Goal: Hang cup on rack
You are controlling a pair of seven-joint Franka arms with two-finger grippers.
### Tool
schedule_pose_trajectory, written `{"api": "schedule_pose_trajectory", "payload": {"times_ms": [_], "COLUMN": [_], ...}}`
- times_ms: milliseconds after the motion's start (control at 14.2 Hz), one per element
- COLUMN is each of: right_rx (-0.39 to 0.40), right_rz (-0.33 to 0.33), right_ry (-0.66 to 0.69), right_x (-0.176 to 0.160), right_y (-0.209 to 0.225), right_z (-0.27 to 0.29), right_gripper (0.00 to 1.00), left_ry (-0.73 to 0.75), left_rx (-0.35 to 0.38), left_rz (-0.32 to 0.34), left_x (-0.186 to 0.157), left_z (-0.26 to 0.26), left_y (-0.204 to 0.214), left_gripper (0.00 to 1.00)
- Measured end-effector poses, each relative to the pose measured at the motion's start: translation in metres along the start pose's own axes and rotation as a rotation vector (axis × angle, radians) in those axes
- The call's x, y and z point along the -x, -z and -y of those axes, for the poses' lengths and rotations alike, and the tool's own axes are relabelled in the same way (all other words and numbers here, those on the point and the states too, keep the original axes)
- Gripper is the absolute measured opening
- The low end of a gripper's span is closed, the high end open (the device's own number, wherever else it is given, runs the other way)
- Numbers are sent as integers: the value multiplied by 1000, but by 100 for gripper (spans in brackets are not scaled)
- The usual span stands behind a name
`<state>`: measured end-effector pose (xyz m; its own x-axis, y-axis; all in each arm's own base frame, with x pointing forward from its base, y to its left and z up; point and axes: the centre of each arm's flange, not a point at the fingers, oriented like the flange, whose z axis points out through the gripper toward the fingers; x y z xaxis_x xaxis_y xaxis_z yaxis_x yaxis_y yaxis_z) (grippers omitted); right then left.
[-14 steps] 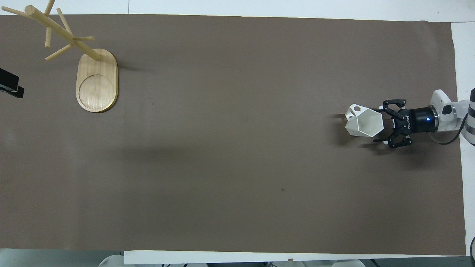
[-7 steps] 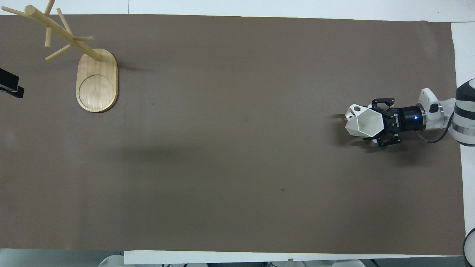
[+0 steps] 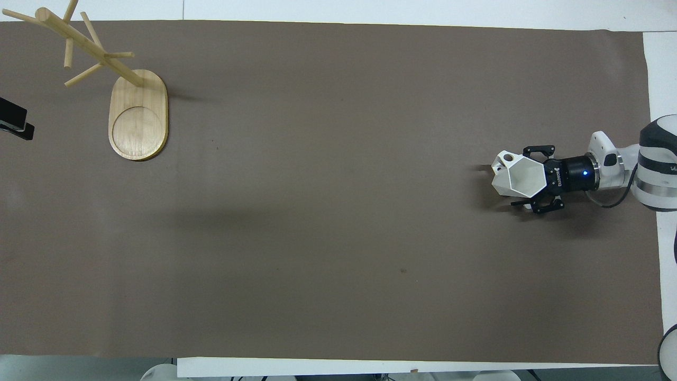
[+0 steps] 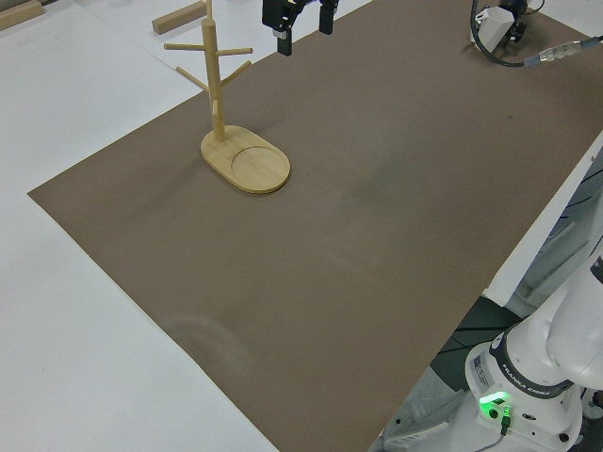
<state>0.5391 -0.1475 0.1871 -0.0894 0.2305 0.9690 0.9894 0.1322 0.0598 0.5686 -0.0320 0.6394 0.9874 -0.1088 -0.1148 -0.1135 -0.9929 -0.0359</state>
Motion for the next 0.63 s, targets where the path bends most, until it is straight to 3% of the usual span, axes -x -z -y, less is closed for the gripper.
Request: {"api": "schedule_pose_trajectory", "payload": {"times_ms": [351,632], "right_rx": [-6,-11], "right_rz": [-4,-13], "right_ry": [5,14], "right_x": [-3,-7], "right_y": [-6,-17], "right_z": [-3,-9], "right_gripper": [100,81], "left_ry": [-4,-50], "left_rx": [0,-4], "left_rz": [0,-1], "left_x": [0,-1], "left_z": [-2,-29], "left_y": [0,1], "left_gripper": [100,100]}}
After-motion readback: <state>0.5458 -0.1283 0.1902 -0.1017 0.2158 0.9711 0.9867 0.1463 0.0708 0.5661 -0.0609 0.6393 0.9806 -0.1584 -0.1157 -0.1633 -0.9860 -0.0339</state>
